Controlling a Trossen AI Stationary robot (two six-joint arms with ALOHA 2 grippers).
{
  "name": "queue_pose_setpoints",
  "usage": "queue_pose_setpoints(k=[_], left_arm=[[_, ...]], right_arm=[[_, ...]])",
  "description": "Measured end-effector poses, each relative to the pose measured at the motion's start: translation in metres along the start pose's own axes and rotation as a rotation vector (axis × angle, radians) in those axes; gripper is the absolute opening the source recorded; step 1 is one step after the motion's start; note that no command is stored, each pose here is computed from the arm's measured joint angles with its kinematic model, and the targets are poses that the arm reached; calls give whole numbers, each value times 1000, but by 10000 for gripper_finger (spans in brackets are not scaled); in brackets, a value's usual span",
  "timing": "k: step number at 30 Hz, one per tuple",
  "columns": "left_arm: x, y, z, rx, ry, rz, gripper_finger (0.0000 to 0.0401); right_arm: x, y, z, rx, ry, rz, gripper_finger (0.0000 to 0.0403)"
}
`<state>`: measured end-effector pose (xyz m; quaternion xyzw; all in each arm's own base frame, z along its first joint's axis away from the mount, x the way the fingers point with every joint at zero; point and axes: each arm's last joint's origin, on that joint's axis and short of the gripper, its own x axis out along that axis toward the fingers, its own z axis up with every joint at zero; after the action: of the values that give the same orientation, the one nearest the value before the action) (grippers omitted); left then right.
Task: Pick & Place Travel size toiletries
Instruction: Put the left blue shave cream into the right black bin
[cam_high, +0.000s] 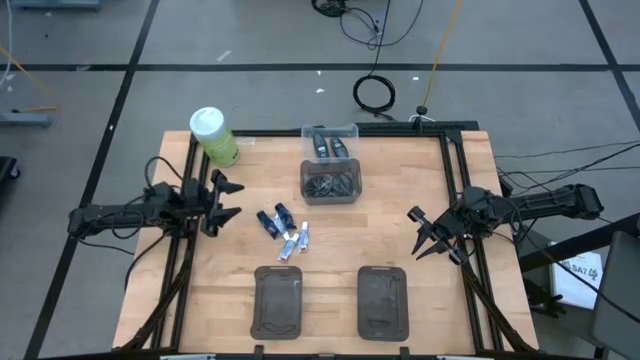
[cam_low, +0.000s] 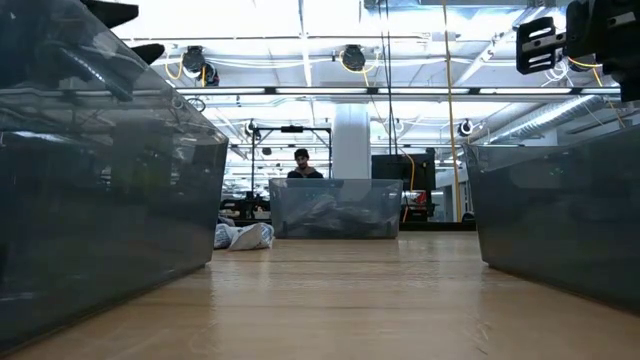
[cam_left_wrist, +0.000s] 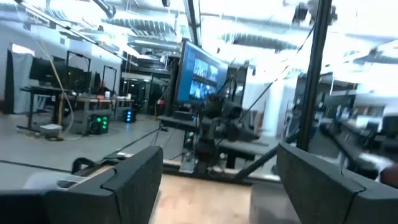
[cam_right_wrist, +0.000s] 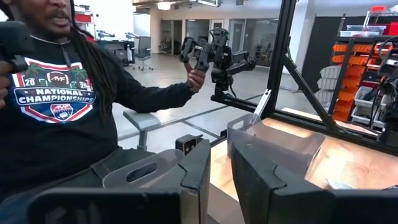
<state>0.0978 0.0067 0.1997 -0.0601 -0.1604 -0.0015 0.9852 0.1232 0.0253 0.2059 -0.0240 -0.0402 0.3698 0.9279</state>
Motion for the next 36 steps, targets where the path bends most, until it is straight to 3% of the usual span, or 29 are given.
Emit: queue_pose_setpoints(k=[6,10,12,15,18,22,28,32,36], left_arm=[[0,0,2,-87,-18,-5,306],[0,0,2,-88,-16,1,306],[0,2,-1,-74,7,57,306],[-1,7,-12,-99,93,212,306],[-4,12,-25,-202,189,369,306],[-1,11,-36,-355,286,359,305],[18,2,-31,-413,522,371,305],[39,-4,-23,-423,750,460,305],[64,-9,-20,-586,854,592,305]], right_arm=[[0,0,0,-47,1,-17,59],[0,-4,0,-36,8,-126,59],[-1,-5,0,-43,10,-189,59],[-1,-7,0,-57,15,-256,59],[-1,-8,-1,-56,19,-268,59],[-1,-8,-1,-16,20,-266,59],[1,-10,-5,8,44,-267,59],[3,-12,-8,21,65,-299,59],[3,-17,-10,23,86,-422,59]])
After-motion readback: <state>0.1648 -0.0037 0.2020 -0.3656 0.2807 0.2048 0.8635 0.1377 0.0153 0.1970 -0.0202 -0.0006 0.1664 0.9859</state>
